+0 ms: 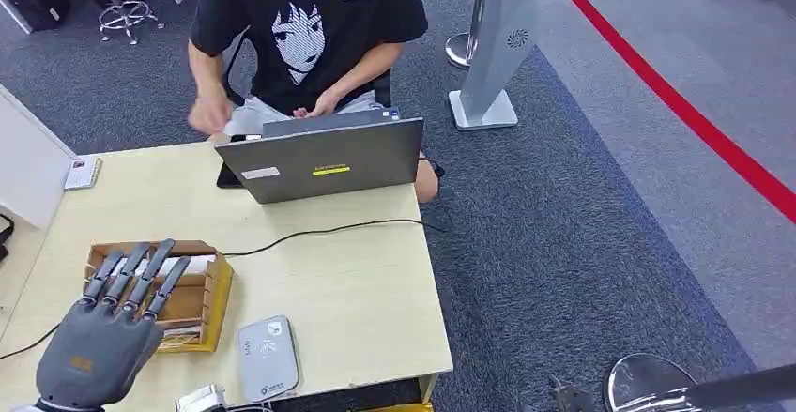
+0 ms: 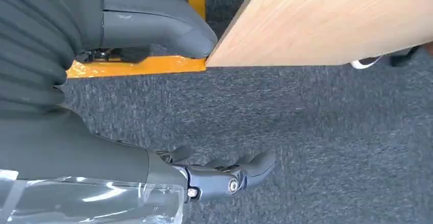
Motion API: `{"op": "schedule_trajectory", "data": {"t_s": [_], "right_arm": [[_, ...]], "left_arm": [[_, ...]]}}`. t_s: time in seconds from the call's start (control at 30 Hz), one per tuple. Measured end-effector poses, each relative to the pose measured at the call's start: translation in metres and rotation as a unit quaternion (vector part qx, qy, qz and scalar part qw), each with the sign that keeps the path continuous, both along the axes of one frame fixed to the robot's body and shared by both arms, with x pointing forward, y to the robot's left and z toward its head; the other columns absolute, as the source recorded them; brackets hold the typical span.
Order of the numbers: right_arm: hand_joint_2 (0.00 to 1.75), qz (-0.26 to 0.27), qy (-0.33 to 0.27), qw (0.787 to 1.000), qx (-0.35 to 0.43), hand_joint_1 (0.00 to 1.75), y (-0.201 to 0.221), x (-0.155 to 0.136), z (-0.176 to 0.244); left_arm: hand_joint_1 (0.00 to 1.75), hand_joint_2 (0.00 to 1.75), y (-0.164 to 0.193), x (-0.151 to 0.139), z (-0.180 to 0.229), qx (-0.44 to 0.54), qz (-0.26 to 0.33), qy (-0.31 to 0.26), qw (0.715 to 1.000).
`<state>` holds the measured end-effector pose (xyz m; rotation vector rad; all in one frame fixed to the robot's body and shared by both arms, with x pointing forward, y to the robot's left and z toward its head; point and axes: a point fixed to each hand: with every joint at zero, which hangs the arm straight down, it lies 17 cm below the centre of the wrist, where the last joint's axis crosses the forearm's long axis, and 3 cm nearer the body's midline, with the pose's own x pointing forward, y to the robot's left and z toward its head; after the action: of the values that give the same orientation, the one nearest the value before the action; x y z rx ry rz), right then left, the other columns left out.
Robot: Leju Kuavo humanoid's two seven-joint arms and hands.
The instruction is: Pass the card to the sensor for recognition and then transmit it.
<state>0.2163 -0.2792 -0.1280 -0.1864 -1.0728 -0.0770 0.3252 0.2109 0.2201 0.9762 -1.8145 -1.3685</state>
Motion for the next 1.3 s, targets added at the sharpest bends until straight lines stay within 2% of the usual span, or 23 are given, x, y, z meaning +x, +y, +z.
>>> {"op": "schedule_trajectory", "data": {"t_s": [0.17, 0.33, 0.57, 0.9, 0.97, 1.07, 1.23, 1.3], "right_arm": [[1.75, -0.007, 0.004, 1.000, -0.006, 0.00, -0.007, -0.004, -0.003], [1.75, -0.011, -0.037, 0.999, 0.008, 0.00, -0.004, 0.018, 0.007], [1.75, -0.005, -0.021, 1.000, 0.005, 0.00, -0.001, 0.020, -0.001], [1.75, -0.001, -0.035, 0.999, 0.022, 0.00, 0.005, 0.024, 0.004], [1.75, 0.000, -0.013, 1.000, 0.011, 0.00, 0.003, 0.020, -0.003], [1.75, -0.001, -0.016, 1.000, 0.014, 0.00, 0.000, 0.020, 0.000], [1.75, -0.017, -0.025, 0.999, 0.020, 0.00, -0.003, 0.026, 0.005], [1.75, -0.032, -0.028, 0.999, 0.024, 0.00, -0.005, 0.029, 0.007]], "left_arm": [[0.00, 1.75, 0.011, 0.000, -0.038, 0.031, 0.015, 0.068, 0.997], [0.00, 1.75, 0.036, -0.002, -0.054, 0.080, 0.049, 0.089, 0.992], [0.00, 1.75, 0.044, -0.005, -0.066, 0.085, 0.053, 0.116, 0.988], [0.00, 1.75, 0.066, -0.006, -0.087, 0.100, 0.096, 0.132, 0.982], [0.00, 1.75, 0.063, -0.005, -0.098, 0.093, 0.092, 0.141, 0.981], [0.00, 1.75, 0.065, -0.003, -0.122, 0.082, 0.109, 0.148, 0.980], [0.00, 1.75, 0.068, 0.004, -0.129, 0.075, 0.140, 0.131, 0.979], [0.00, 1.75, 0.071, 0.008, -0.121, 0.063, 0.158, 0.108, 0.980]]}}
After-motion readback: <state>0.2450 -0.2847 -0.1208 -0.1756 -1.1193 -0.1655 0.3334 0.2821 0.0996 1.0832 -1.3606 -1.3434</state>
